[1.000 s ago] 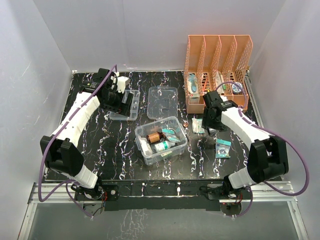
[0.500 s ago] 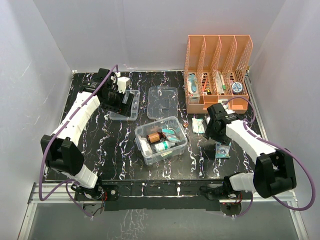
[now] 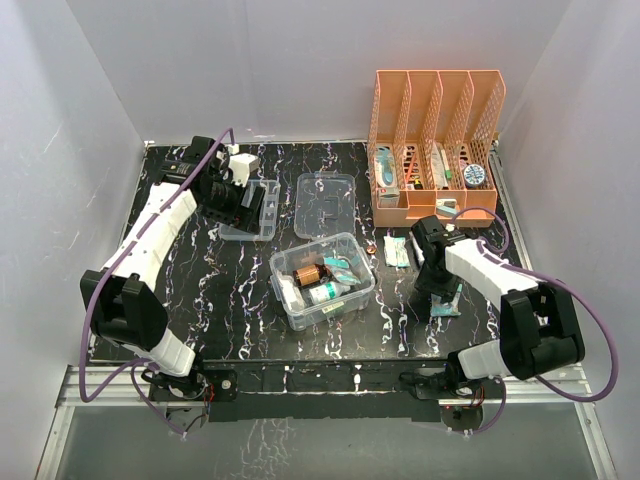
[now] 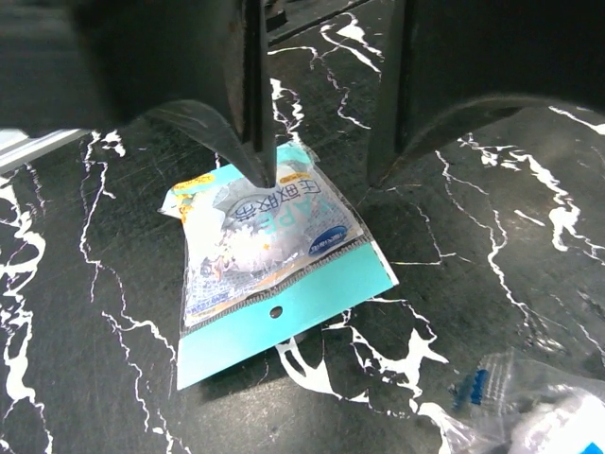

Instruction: Organize the medicine kit

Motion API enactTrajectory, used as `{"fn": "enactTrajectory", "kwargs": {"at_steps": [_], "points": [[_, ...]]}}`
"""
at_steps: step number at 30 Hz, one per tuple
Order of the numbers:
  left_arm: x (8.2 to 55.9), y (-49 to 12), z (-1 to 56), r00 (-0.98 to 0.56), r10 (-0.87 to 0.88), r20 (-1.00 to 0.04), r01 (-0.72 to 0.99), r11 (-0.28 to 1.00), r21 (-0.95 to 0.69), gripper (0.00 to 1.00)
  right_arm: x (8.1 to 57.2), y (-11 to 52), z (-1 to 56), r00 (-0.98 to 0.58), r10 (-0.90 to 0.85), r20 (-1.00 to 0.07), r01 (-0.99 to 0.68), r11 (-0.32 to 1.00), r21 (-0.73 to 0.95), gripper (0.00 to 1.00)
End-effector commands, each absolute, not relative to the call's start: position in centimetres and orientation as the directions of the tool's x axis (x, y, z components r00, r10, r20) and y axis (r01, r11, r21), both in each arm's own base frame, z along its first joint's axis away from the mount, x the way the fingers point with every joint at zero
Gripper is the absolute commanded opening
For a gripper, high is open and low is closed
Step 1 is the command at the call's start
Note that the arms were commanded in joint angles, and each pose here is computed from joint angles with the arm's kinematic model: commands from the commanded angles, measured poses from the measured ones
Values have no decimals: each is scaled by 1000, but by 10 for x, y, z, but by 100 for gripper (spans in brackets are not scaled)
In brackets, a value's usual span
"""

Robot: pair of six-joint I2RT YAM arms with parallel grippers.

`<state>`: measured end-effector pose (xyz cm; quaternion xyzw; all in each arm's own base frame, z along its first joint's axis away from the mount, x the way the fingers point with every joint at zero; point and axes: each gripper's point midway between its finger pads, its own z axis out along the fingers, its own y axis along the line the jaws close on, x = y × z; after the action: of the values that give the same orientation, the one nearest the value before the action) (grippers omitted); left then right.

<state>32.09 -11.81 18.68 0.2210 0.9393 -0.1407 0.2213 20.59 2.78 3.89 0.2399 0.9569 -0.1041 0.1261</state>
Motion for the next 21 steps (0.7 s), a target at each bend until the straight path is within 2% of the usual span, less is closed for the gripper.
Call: {"fn": "enactTrajectory", "kwargs": {"at_steps": [1, 2, 4, 8, 9, 11, 14, 21], "points": [[309, -118, 194, -797, 363, -483, 501, 844, -192, 88, 204, 21, 36, -843, 449, -297, 511, 840, -181, 29], [308, -117, 194, -796, 363, -484, 501, 844, -191, 88, 203, 20, 36, -842, 450, -299, 513, 838, -184, 23], [307, -117, 193, -796, 363, -484, 502, 843, -192, 88, 203, 19, 37, -840, 452, -302, 517, 835, -189, 17], [306, -117, 193, -799, 359, -483, 501, 841, -203, 88, 203, 17, 38, -835, 455, -308, 524, 829, -194, 18], [305, -117, 193, -798, 358, -485, 501, 841, -204, 88, 202, 17, 38, -836, 455, -308, 523, 829, -197, 20], [304, -116, 194, -797, 358, -486, 503, 840, -206, 88, 202, 16, 38, -833, 459, -310, 530, 822, -207, 41], [302, -115, 195, -794, 361, -490, 506, 838, -203, 88, 201, 15, 37, -830, 465, -309, 537, 816, -216, 54], [305, -116, 198, -793, 356, -494, 509, 833, -215, 88, 201, 19, 30, -819, 487, -305, 553, 811, -190, 56]]}}
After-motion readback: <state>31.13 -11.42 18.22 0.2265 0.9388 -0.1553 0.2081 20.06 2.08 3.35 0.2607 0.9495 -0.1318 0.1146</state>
